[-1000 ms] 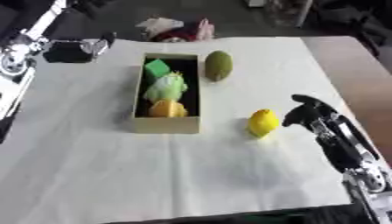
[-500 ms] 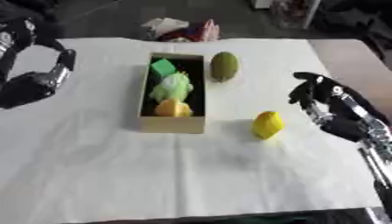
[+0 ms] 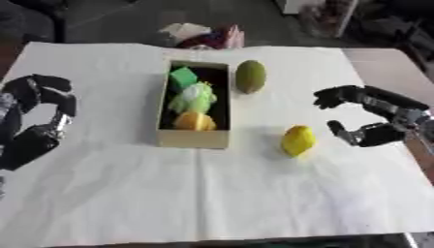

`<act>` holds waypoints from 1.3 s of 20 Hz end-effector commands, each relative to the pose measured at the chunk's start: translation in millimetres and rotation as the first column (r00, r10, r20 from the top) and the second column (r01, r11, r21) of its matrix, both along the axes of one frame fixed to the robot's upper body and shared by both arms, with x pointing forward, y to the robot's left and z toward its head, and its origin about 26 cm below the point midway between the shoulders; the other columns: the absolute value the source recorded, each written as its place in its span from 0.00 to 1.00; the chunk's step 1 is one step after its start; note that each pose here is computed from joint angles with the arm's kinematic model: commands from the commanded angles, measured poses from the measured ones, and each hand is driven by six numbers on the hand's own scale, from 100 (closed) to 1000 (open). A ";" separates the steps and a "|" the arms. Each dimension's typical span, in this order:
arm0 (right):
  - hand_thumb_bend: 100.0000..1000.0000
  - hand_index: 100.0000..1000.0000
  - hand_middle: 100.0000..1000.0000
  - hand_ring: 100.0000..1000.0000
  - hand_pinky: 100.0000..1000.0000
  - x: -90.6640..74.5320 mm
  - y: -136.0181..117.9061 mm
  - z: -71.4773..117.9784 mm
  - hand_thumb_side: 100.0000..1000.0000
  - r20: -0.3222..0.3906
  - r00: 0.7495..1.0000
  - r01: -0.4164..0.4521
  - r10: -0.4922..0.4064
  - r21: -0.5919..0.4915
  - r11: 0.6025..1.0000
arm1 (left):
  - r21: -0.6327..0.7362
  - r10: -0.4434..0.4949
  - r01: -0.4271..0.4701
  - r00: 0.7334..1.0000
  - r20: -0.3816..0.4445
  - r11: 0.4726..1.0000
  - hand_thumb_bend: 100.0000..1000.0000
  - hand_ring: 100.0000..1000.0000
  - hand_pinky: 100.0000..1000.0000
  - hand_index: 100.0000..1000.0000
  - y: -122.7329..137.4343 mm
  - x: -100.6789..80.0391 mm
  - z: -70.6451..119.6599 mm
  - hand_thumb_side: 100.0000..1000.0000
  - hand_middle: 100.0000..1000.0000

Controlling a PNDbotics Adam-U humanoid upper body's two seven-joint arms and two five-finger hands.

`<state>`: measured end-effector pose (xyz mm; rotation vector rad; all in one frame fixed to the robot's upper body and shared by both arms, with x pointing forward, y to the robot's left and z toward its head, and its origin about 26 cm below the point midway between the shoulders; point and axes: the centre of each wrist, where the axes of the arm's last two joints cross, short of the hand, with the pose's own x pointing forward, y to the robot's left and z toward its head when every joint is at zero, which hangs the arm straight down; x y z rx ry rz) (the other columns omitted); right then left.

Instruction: Pick up objects on the table and place them in the box.

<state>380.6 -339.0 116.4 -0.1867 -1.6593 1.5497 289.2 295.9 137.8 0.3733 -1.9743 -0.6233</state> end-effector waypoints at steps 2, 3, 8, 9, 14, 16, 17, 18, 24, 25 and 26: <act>0.00 0.98 0.88 0.86 0.83 9.1 -20.3 16.6 0.21 -0.008 1.000 0.014 -0.015 -0.141 0.990 | -0.031 0.009 -0.009 1.000 -0.001 0.999 0.11 0.56 0.69 0.71 -1.6 -1.3 -0.8 0.44 0.59; 0.00 0.98 0.89 0.87 0.83 11.5 -22.5 17.1 0.23 -0.014 1.000 0.007 -0.010 -0.170 0.985 | -0.035 0.009 -0.009 1.000 -0.006 0.999 0.11 0.56 0.70 0.71 -2.4 -1.4 -2.5 0.44 0.59; 0.07 0.98 0.91 0.88 0.84 16.9 -22.3 21.1 0.22 0.004 0.999 -0.044 0.047 -0.270 0.962 | -0.036 0.009 -0.010 1.000 -0.015 0.999 0.11 0.56 0.70 0.71 -4.3 -1.3 -5.7 0.45 0.59; 0.09 0.98 0.91 0.89 0.84 17.8 -20.9 21.4 0.22 0.008 0.998 -0.054 0.059 -0.289 0.956 | -0.035 0.009 -0.009 1.000 -0.015 0.999 0.11 0.56 0.70 0.71 -4.5 -1.3 -5.8 0.45 0.59; 0.11 0.97 0.91 0.88 0.84 21.2 -12.7 17.4 0.21 0.031 0.995 -0.080 0.098 -0.360 0.930 | -0.035 0.008 -0.009 1.000 -0.020 0.999 0.10 0.56 0.70 0.71 -5.5 -1.6 -7.2 0.45 0.59; 0.11 0.97 0.90 0.88 0.84 22.3 -9.0 13.5 0.21 0.040 0.993 -0.087 0.110 -0.380 0.921 | -0.036 0.007 -0.008 1.000 -0.020 0.999 0.10 0.56 0.70 0.71 -6.0 -1.6 -7.3 0.45 0.59; 0.12 0.96 0.90 0.88 0.84 23.0 -6.8 11.5 0.21 0.044 0.992 -0.091 0.118 -0.390 0.916 | -0.036 0.007 -0.008 1.000 -0.021 0.999 0.10 0.56 0.70 0.71 -6.2 -1.6 -7.5 0.45 0.59; 0.11 0.96 0.90 0.88 0.84 23.7 -4.7 9.5 0.21 0.047 0.991 -0.096 0.125 -0.401 0.911 | -0.036 0.007 -0.008 1.000 -0.021 0.999 0.10 0.56 0.70 0.71 -6.4 -1.6 -7.7 0.45 0.59; 0.12 0.96 0.89 0.88 0.84 26.7 2.9 -6.4 0.22 0.041 0.986 -0.125 0.163 -0.469 0.874 | -0.036 0.003 -0.004 1.000 -0.021 0.999 0.10 0.56 0.70 0.71 -7.6 -1.6 -7.7 0.45 0.59; 0.11 0.95 0.89 0.88 0.84 27.0 3.8 -9.3 0.22 0.042 0.985 -0.126 0.166 -0.476 0.870 | -0.037 0.004 -0.004 1.000 -0.022 0.999 0.10 0.56 0.70 0.71 -7.6 -1.6 -8.0 0.45 0.59; 0.12 0.95 0.89 0.88 0.84 27.5 4.9 -12.0 0.21 0.043 0.985 -0.128 0.169 -0.482 0.867 | -0.038 0.004 -0.005 1.000 -0.023 0.999 0.10 0.56 0.70 0.71 -7.7 -1.7 -8.3 0.45 0.59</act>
